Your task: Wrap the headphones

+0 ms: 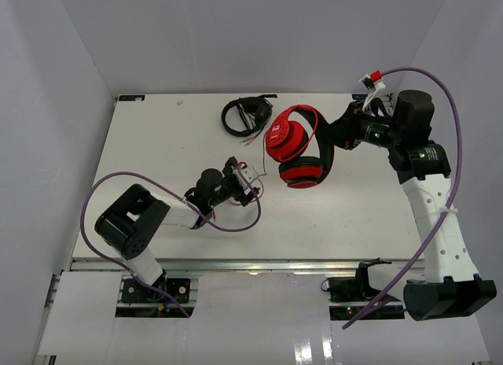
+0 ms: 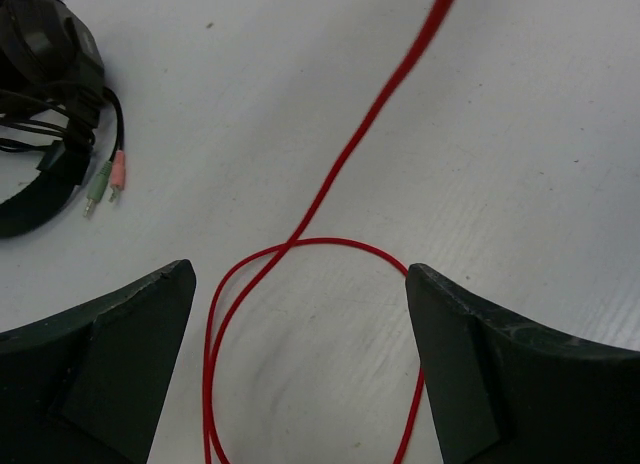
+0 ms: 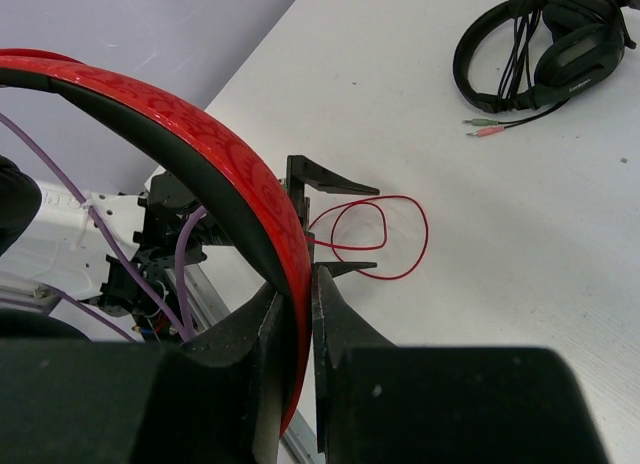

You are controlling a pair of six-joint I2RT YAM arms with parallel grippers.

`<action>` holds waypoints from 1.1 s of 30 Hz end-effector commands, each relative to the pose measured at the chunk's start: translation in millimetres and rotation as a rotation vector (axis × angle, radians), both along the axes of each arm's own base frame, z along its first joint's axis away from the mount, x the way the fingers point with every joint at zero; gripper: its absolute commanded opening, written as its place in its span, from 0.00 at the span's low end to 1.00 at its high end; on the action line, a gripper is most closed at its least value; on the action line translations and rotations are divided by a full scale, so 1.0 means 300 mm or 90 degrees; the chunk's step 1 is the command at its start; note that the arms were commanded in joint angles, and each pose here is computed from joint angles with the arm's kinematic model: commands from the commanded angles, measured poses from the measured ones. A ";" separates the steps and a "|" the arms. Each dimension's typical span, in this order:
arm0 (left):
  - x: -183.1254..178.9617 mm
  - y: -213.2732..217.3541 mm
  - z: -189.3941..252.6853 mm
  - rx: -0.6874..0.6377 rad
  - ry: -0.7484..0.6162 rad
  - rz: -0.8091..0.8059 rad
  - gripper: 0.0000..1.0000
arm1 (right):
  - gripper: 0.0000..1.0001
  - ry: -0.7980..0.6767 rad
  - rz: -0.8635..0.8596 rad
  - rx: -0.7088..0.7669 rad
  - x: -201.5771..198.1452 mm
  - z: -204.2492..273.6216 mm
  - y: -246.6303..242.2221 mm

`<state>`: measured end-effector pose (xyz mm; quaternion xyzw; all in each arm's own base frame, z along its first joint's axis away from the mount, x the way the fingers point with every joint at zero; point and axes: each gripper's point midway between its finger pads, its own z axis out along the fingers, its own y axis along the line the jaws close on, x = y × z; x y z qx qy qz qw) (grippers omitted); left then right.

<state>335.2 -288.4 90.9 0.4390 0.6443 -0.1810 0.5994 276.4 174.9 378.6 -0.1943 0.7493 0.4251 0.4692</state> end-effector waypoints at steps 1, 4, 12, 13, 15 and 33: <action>0.037 0.001 0.119 -0.023 -0.092 0.017 0.96 | 0.08 -0.063 0.028 0.033 -0.030 0.115 0.016; 0.055 0.005 0.099 0.002 -0.086 0.026 0.94 | 0.08 -0.059 0.039 0.039 -0.035 0.110 0.022; 0.050 -0.031 -0.005 0.013 -0.035 -0.001 0.68 | 0.08 -0.070 0.052 0.051 -0.061 0.156 0.028; 0.056 -0.029 -0.019 0.014 -0.028 0.005 0.59 | 0.08 -0.072 0.055 0.054 -0.067 0.165 0.029; 0.061 -0.027 -0.033 0.012 -0.020 0.014 0.44 | 0.08 -0.072 0.057 0.057 -0.073 0.174 0.029; -0.254 -0.163 0.058 -0.051 0.091 -0.075 0.00 | 0.08 -0.017 -0.126 0.055 0.112 0.135 -0.058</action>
